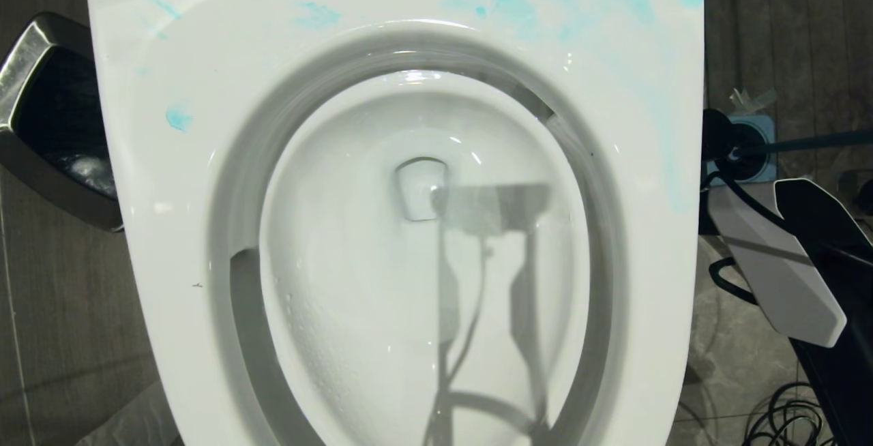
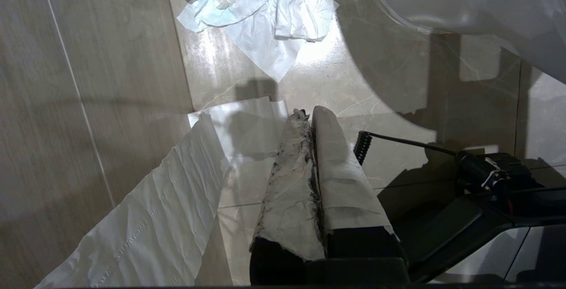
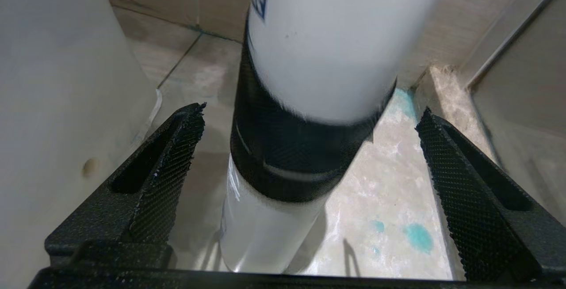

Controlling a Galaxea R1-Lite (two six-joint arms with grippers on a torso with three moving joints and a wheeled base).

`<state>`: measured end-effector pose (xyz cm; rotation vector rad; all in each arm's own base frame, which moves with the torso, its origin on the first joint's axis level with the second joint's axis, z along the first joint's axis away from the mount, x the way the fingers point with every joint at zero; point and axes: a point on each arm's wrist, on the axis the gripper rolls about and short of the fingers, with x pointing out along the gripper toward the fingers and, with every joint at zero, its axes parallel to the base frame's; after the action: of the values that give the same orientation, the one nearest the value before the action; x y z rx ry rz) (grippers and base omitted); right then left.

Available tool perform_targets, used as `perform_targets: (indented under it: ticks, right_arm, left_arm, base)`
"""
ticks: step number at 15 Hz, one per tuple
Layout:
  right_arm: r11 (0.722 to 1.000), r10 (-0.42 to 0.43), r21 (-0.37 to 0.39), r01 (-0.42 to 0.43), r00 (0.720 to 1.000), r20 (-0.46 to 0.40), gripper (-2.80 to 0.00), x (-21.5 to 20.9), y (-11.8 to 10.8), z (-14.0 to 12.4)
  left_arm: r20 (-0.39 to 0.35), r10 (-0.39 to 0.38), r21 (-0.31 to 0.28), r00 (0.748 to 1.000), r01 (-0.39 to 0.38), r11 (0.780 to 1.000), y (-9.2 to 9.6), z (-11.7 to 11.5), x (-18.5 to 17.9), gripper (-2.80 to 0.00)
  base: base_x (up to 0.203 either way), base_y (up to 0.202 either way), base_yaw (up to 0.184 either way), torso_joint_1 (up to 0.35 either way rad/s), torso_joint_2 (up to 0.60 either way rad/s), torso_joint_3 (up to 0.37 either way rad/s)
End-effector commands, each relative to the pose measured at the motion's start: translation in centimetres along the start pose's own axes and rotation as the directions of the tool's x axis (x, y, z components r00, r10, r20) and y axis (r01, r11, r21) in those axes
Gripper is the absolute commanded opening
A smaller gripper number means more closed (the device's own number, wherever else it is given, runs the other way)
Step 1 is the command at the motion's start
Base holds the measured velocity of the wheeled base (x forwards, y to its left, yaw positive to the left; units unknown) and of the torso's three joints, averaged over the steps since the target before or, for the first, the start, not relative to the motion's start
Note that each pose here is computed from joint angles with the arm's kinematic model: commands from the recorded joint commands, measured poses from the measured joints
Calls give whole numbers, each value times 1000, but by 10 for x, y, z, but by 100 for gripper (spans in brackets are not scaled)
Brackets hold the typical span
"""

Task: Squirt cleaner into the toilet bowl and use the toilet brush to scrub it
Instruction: Pour in the cleaning agent

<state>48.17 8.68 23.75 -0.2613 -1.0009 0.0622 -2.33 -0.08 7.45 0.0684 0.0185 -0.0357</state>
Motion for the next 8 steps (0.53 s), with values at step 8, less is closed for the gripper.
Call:
perform_targets:
  ticks: [8]
  right_arm:
    - [1000, -7, -14, 7, 1000, 21, 0, 8, -5, 11]
  left_arm:
    - [0, 0, 0, 1000, 0, 1000, 0, 0, 0, -280]
  base:
    - [0, 0, 0, 0, 0, 0]
